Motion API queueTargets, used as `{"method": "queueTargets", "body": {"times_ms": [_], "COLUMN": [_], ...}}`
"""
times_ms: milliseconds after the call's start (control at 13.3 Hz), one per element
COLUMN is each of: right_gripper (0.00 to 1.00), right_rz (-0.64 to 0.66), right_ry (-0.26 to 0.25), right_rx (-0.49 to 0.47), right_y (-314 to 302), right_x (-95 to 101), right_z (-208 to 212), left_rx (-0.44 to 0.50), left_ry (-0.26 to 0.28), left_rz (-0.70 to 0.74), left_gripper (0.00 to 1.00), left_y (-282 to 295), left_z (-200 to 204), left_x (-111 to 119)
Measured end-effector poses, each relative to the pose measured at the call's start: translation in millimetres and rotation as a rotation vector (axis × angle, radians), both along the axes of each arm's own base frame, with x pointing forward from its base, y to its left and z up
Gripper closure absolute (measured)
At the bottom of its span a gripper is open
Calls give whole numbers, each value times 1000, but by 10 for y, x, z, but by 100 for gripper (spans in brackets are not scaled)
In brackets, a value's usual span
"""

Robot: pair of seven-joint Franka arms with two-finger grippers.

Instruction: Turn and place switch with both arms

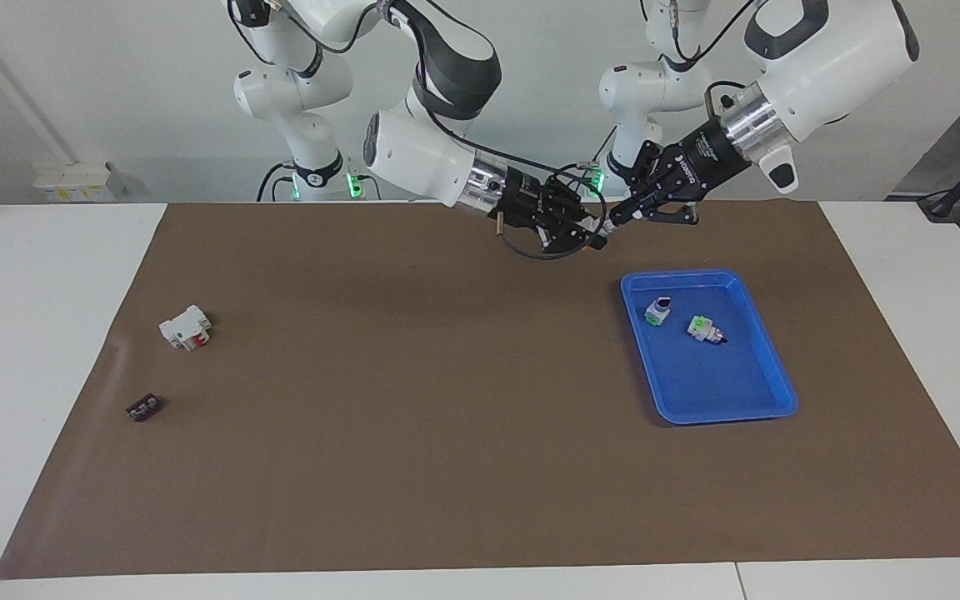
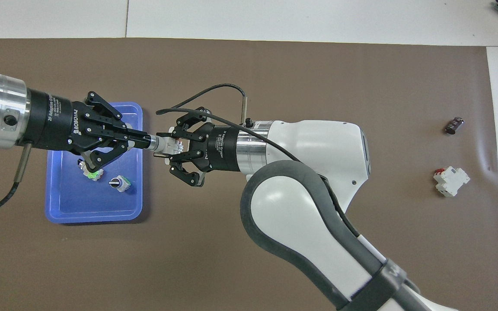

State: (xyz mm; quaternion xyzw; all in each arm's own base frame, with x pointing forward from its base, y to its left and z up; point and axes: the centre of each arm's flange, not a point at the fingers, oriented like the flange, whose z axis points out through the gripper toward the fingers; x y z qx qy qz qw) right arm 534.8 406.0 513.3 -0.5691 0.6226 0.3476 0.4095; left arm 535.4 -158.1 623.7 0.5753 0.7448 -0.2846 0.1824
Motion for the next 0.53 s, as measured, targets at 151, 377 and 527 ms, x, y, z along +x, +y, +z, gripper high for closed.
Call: {"method": "queueTargets", "body": {"times_ms": [151, 377, 527], "right_gripper": [66, 66, 66], "right_rz": [9, 22, 31], "right_ry": [1, 5, 9], "right_rx": [-1, -5, -10], "right_y": [-2, -2, -6], "right_x": [-35, -80, -117], "right_z": [16, 7, -15], "left_rx": [-3, -17, -26], "left_ry": [-87, -257, -352], "left_rz": [-122, -350, -479], "left_gripper": [91, 91, 91], "left_y": [-10, -18, -27], "left_z": [21, 12, -15], "left_x": [-38, -93, -137]}}
